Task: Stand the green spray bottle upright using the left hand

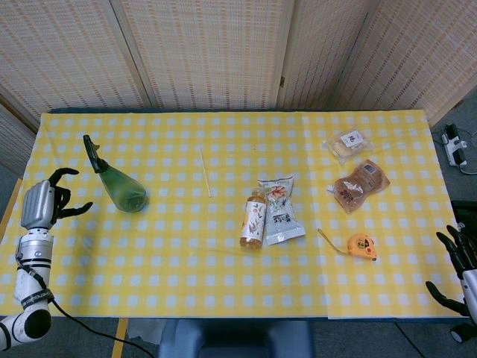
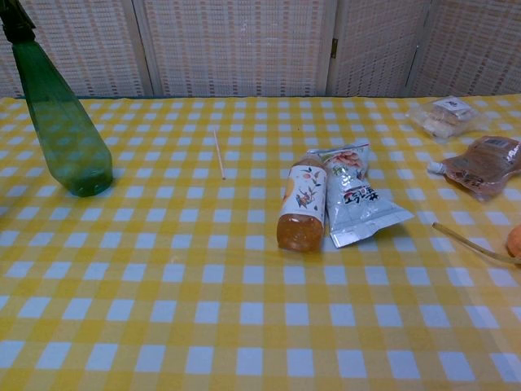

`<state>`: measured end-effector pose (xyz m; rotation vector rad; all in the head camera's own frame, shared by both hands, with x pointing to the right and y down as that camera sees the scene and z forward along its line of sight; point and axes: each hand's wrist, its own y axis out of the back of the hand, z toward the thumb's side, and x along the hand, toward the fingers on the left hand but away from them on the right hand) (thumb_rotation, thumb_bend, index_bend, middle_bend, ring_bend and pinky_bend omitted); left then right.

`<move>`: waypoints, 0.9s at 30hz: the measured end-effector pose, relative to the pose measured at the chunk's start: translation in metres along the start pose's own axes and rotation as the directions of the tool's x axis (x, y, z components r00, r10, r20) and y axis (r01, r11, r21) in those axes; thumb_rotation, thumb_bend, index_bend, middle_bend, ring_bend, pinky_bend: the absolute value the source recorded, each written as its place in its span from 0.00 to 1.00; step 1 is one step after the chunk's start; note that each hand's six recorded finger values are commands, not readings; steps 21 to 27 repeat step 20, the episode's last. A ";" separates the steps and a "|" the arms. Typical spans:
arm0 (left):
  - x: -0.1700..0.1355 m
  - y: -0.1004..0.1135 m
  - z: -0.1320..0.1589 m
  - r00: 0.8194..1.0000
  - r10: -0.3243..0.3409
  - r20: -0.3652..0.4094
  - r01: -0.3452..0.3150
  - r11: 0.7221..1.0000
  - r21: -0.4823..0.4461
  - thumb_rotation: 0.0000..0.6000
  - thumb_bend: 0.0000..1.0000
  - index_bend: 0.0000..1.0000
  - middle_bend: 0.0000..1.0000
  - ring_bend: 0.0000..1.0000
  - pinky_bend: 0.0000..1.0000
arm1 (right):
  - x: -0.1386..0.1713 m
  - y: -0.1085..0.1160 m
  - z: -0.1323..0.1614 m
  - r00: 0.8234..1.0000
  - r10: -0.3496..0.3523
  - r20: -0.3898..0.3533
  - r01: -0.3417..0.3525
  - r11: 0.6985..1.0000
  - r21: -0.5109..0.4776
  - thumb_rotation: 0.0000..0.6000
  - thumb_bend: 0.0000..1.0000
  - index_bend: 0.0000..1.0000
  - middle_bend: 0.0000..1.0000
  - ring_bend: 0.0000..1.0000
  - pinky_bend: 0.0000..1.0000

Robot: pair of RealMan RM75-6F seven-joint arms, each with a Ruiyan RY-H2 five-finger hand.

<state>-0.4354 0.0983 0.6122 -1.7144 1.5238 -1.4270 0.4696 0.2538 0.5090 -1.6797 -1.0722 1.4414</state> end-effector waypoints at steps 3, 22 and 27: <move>-0.019 0.008 -0.007 0.996 0.014 0.086 -0.019 0.998 0.059 1.00 0.12 0.40 0.80 0.74 0.83 | -0.002 -0.003 0.001 1.000 0.007 -0.004 -0.007 1.000 0.003 1.00 0.31 0.00 0.00 0.00 0.00; -0.159 0.001 -0.059 0.996 -0.059 0.064 0.020 0.872 0.490 1.00 0.09 0.04 0.00 0.00 0.00 | -0.011 -0.030 0.024 0.998 0.041 -0.050 -0.039 0.998 0.052 1.00 0.30 0.00 0.00 0.00 0.00; -0.159 0.001 -0.059 0.996 -0.059 0.064 0.020 0.872 0.490 1.00 0.09 0.04 0.00 0.00 0.00 | -0.011 -0.030 0.024 0.998 0.041 -0.050 -0.039 0.998 0.052 1.00 0.30 0.00 0.00 0.00 0.00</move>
